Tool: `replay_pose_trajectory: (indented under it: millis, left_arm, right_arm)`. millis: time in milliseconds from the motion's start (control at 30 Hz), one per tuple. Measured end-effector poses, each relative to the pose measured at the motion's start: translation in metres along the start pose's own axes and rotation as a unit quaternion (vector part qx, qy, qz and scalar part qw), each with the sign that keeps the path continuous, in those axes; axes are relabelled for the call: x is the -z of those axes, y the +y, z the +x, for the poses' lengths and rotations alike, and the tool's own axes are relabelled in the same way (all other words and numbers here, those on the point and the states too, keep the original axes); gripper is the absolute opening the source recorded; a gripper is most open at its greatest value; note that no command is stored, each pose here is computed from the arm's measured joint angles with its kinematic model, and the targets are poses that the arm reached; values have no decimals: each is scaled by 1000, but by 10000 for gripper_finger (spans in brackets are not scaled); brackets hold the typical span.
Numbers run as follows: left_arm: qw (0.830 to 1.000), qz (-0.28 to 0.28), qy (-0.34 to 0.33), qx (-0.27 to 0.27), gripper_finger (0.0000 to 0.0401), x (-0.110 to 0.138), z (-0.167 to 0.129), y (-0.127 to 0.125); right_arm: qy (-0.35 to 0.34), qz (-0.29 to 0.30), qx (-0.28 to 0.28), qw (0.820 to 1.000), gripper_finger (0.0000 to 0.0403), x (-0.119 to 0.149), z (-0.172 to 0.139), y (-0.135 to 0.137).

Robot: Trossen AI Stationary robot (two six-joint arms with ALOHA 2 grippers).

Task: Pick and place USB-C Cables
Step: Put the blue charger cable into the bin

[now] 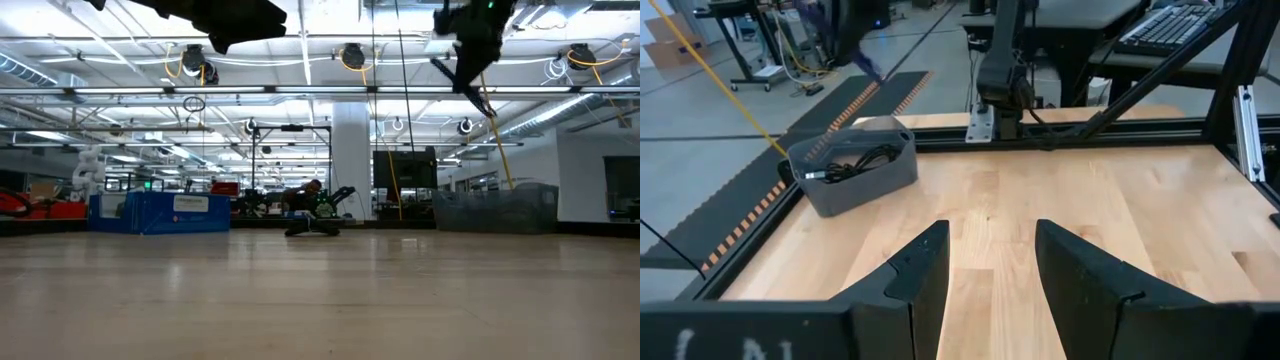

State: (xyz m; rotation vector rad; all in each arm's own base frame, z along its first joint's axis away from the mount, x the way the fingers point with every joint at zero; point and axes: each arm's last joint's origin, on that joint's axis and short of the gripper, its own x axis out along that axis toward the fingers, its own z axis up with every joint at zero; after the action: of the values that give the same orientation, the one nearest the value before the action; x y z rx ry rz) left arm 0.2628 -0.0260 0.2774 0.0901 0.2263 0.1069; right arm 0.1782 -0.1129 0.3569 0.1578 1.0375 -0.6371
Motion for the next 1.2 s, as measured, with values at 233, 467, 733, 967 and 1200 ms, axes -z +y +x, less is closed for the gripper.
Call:
replay_pose_trajectory:
  millis: [233, 467, 733, 967, 1200]
  left_arm:
    - [1000, 0, 0, 0, 152, 0, 0, 0]
    - [1000, -1, 0, 0, 152, 0, 0, 0]
    - [1000, -3, 1, 0, 152, 0, 0, 0]
    - [1000, -1, 1, 0, 152, 0, 0, 0]
    - [1000, -1, 1, 0, 152, 0, 0, 0]
  right_arm:
    - [110, 57, 32, 992, 22, -6, 48, -32]
    - [190, 95, 47, 976, 22, -3, 91, -66]
    - [232, 120, 50, 964, 22, 2, 115, -83]
    - [243, 119, 49, 962, 23, 3, 123, -85]
    - [248, 92, 40, 964, 23, 14, 137, -81]
